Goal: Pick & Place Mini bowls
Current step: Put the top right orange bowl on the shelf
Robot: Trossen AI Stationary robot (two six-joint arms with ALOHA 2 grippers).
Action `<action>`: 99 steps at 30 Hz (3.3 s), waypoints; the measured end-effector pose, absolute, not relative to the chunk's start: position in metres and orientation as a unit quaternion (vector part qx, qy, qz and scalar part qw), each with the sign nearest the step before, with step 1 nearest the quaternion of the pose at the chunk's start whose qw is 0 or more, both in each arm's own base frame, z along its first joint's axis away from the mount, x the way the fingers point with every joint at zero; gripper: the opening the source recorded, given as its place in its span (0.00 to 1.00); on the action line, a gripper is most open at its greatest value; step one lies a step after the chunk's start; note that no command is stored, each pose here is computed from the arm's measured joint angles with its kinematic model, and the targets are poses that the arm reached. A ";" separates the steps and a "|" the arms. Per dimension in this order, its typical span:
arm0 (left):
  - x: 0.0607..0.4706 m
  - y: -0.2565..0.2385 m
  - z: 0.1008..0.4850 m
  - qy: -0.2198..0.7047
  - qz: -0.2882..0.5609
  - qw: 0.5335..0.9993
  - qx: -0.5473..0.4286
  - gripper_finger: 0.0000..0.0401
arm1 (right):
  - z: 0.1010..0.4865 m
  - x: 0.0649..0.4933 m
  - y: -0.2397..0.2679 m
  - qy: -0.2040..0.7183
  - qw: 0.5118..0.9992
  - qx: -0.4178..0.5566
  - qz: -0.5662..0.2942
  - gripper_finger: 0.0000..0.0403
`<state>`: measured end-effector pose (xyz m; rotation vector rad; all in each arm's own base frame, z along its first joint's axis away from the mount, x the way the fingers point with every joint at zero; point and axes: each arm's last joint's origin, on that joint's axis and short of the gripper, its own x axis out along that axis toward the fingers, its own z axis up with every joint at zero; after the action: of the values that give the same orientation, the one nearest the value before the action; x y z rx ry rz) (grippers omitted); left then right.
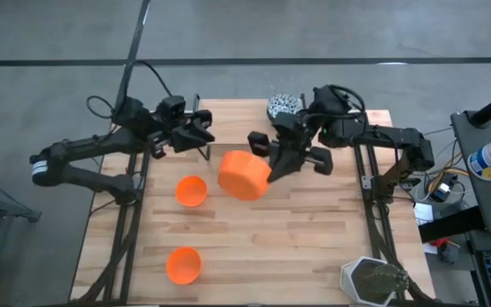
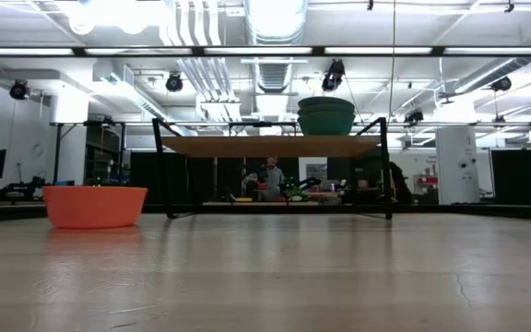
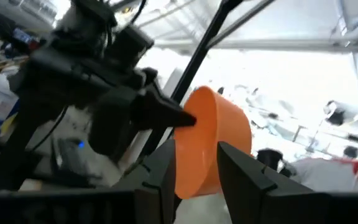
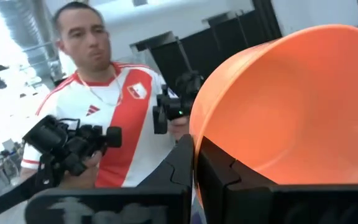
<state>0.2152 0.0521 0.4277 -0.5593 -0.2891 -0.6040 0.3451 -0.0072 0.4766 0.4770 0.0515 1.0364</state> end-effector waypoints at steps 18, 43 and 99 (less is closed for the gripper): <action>0.246 0.027 0.422 -0.198 -0.394 0.852 -0.282 0.28 | 0.473 0.353 -0.007 0.003 0.837 0.206 0.507 0.02; 0.253 0.008 0.416 -0.151 -0.414 0.845 -0.303 0.28 | 0.456 0.373 -0.008 0.019 0.833 0.226 0.504 0.02; 0.241 0.088 0.339 0.211 0.226 0.932 -0.190 0.00 | 0.485 0.354 -0.035 -0.127 0.911 0.219 0.325 0.56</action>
<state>0.2411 0.0882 0.3393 -0.3895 0.4318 0.4623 0.3539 -0.0353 0.4847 0.4521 -0.2614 0.6696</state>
